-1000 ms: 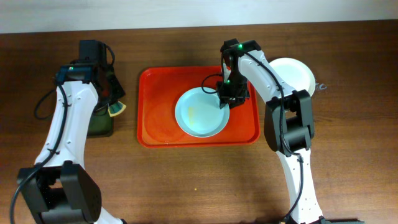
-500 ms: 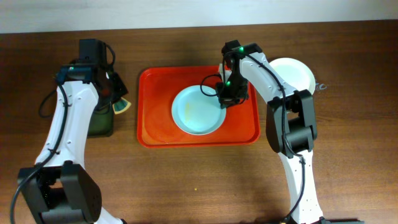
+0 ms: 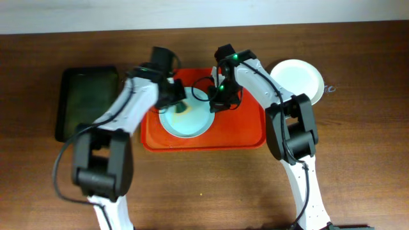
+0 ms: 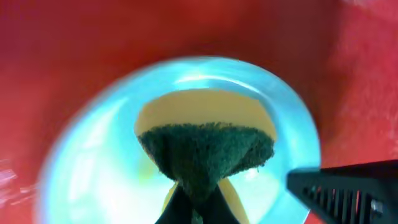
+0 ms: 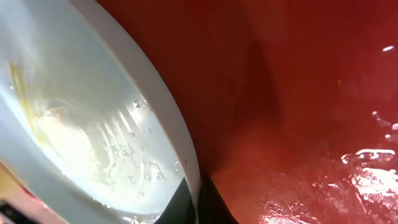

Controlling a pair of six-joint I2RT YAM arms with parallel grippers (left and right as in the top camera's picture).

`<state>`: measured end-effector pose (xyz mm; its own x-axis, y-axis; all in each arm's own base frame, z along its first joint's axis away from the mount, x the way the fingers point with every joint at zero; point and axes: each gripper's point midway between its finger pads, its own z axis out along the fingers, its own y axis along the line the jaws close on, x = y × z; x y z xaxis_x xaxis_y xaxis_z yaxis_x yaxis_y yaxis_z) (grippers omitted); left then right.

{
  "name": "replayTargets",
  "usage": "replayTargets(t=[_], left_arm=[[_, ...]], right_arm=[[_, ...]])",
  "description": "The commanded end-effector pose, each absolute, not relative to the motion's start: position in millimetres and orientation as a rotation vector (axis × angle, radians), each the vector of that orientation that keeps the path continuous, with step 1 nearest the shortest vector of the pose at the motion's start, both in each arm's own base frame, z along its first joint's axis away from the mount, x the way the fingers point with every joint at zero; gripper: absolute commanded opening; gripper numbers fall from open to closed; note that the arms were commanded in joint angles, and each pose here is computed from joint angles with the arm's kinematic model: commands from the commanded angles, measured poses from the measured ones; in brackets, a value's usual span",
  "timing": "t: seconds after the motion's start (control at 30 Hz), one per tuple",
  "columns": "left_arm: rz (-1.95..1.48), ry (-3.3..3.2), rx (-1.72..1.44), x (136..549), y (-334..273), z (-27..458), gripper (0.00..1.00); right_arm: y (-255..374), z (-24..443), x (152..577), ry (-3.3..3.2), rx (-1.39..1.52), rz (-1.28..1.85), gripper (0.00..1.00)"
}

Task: Clean dirty plates on tray and stack at the side
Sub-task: 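Scrub the light blue plate with the sponge in the left gripper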

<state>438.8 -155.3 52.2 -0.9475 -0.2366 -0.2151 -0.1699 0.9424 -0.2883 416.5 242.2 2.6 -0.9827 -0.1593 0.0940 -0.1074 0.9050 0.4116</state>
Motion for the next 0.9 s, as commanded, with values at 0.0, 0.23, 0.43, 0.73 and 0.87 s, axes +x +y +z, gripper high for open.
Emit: replayTargets(t=[0.0, 0.23, 0.43, 0.73, 0.87], left_arm=[[-0.455, 2.887, -0.243, 433, -187, 29, 0.00], [-0.124, 2.927, -0.289, 428, -150, -2, 0.00], [0.392, 2.896, -0.365, 417, -71, 5, 0.00], [-0.095, 2.919, -0.248, 439, -110, 75, 0.00], [-0.258, 2.998, -0.221, 423, -133, 58, 0.00]], right_arm=[[230, -36, 404, -2.943, 0.173, -0.386, 0.04], [229, -36, 404, -2.942, 0.170, -0.385, 0.04], [228, -36, 402, -2.933, 0.168, -0.378, 0.04], [228, -36, 403, -2.936, 0.169, -0.381, 0.05], [229, -36, 405, -2.943, 0.171, -0.386, 0.05]])
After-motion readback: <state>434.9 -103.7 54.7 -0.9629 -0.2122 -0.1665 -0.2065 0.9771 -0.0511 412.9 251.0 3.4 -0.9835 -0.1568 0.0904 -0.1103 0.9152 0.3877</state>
